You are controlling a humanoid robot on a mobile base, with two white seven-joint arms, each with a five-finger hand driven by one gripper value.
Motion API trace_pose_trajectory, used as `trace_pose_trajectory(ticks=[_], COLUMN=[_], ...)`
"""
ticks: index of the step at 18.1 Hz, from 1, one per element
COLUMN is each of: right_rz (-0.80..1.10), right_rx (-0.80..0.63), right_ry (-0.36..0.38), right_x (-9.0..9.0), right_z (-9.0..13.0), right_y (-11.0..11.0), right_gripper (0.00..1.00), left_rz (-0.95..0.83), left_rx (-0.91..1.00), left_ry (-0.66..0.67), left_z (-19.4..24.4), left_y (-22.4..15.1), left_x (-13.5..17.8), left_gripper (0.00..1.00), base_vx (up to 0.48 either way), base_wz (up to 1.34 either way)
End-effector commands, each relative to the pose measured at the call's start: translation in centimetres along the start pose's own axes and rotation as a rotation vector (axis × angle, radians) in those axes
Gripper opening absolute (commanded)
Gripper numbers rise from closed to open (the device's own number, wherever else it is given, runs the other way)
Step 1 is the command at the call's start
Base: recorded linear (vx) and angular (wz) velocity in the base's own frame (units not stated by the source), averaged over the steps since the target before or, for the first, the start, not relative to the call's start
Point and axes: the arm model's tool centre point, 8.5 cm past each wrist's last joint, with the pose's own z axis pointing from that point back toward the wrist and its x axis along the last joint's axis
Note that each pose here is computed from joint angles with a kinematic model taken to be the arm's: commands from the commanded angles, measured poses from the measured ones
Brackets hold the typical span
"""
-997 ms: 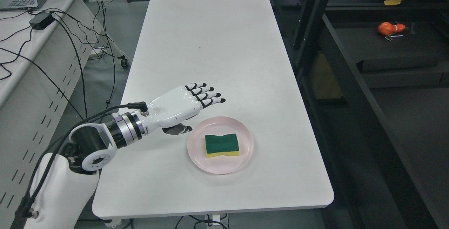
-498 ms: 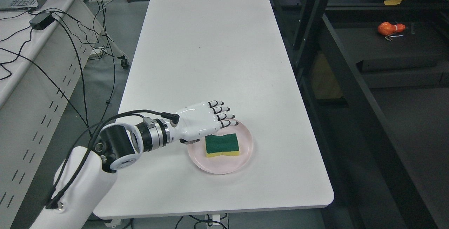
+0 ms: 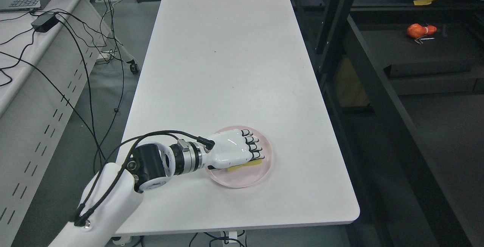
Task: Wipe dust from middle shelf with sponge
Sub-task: 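Lower the left hand onto the green-yellow sponge and close fingers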
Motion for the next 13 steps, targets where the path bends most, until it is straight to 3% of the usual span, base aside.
trace_pose_trajectory(ticks=[1, 8, 13], right_rz=[-0.002, 0.000, -0.002], right_rx=[-0.015, -0.015, -0.015], right_ry=[-0.023, -0.022, -0.022], right_x=[1.0, 0.9, 0.9], right_z=[0.0, 0.0, 0.0], right_y=[-1.0, -1.0, -1.0], right_gripper=[1.00, 1.00, 1.00], left_rz=[0.000, 0.047, 0.189], left_rx=[-0.029, 0.034, 0.113], left_ry=[-0.066, -0.019, -0.001], left_z=[-1.6, 0.6, 2.4], left_y=[-0.7, -0.5, -1.8], left_x=[1.8, -0.7, -1.3], left_gripper=[0.70, 0.41, 0.26], base_vx=[0.000, 0.000, 0.000], base_wz=[0.00, 0.00, 0.00])
